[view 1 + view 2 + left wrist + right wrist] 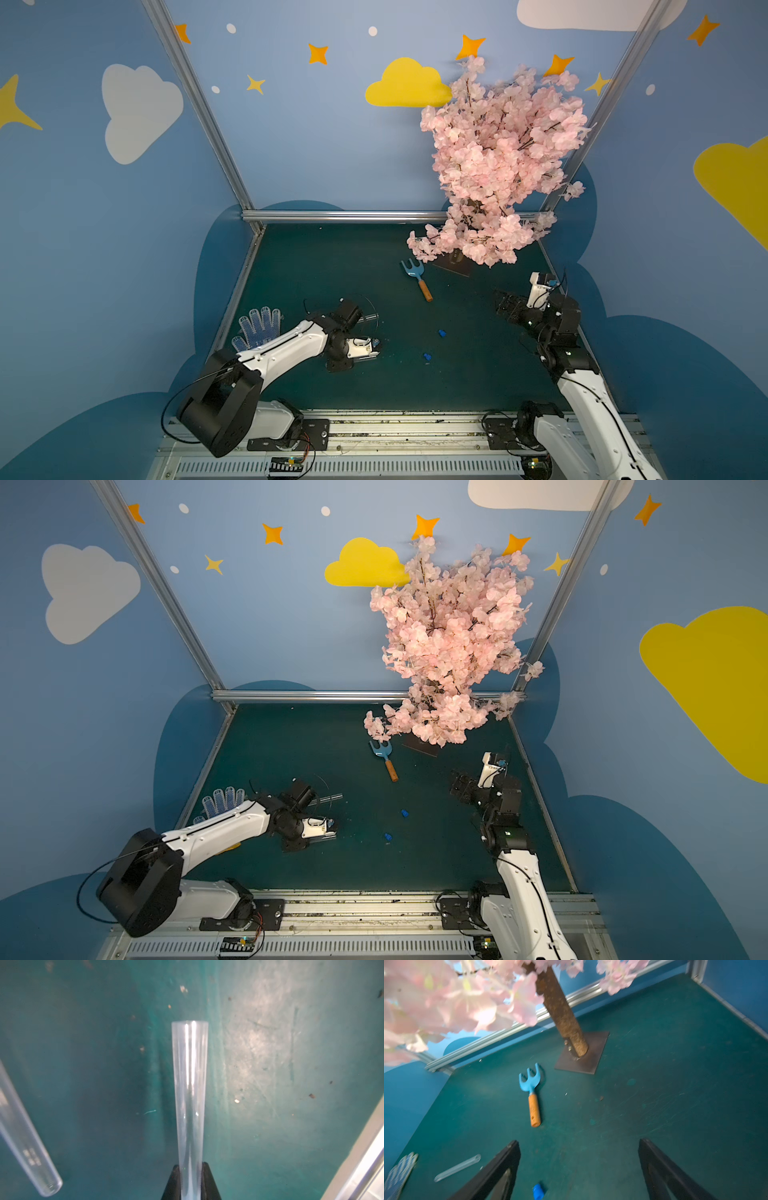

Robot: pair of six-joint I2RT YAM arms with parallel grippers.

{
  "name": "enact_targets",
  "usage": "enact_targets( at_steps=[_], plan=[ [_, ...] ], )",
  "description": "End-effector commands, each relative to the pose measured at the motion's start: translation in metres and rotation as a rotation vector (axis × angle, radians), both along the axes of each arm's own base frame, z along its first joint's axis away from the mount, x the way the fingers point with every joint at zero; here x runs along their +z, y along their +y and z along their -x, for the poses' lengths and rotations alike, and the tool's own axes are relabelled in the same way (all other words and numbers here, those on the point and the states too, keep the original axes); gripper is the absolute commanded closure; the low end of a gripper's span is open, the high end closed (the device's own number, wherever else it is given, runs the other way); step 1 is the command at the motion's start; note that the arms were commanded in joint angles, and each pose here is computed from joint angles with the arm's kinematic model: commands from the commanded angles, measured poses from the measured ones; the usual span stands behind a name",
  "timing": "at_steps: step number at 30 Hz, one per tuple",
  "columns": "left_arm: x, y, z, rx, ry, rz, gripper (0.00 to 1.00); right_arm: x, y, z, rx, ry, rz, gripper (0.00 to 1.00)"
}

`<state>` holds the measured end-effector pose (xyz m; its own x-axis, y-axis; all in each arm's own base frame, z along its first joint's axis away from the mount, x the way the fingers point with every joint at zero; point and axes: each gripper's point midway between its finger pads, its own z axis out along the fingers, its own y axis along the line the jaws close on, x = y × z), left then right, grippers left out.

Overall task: Insert stoppers into test tubes
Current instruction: Pick up the test tube at the center of the board.

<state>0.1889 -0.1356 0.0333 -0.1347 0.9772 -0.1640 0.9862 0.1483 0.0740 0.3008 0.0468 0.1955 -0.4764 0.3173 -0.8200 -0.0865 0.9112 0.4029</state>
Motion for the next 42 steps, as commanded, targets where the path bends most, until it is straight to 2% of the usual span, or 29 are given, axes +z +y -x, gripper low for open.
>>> enact_targets(
  at_steps=[1,4,7,11,15,21,23,26,34,42],
  plan=[
    [0.002,-0.003,0.002,0.005,-0.033,0.043,0.92,0.004,0.014,0.009,0.065,0.05,-0.046,0.1],
    [0.015,-0.007,0.001,0.013,-0.057,0.078,0.92,0.002,0.019,0.014,0.079,0.09,-0.083,0.1],
    [0.042,-0.023,0.001,0.015,-0.068,0.172,0.93,0.0,0.045,0.022,0.164,0.173,-0.227,0.11],
    [0.074,-0.047,-0.005,0.005,-0.12,0.323,0.94,-0.015,0.128,0.042,0.424,0.361,-0.414,0.1],
    [0.09,-0.059,-0.009,-0.005,-0.149,0.391,0.94,-0.016,0.197,0.067,0.655,0.485,-0.442,0.1],
    [0.095,-0.073,-0.008,-0.041,-0.154,0.423,0.94,-0.005,0.252,0.085,0.811,0.541,-0.44,0.15],
    [0.095,-0.077,-0.009,-0.052,-0.158,0.428,0.94,-0.008,0.266,0.09,0.834,0.563,-0.431,0.18],
    [0.096,-0.081,-0.01,-0.06,-0.16,0.429,0.94,-0.011,0.283,0.094,0.852,0.584,-0.411,0.32],
    [0.09,-0.078,-0.017,-0.035,-0.189,0.397,0.94,-0.034,0.286,0.096,0.782,0.646,-0.264,0.31],
    [0.086,-0.077,-0.029,-0.007,-0.232,0.367,0.94,-0.035,0.304,0.105,0.832,0.684,-0.289,0.38]
  ],
)
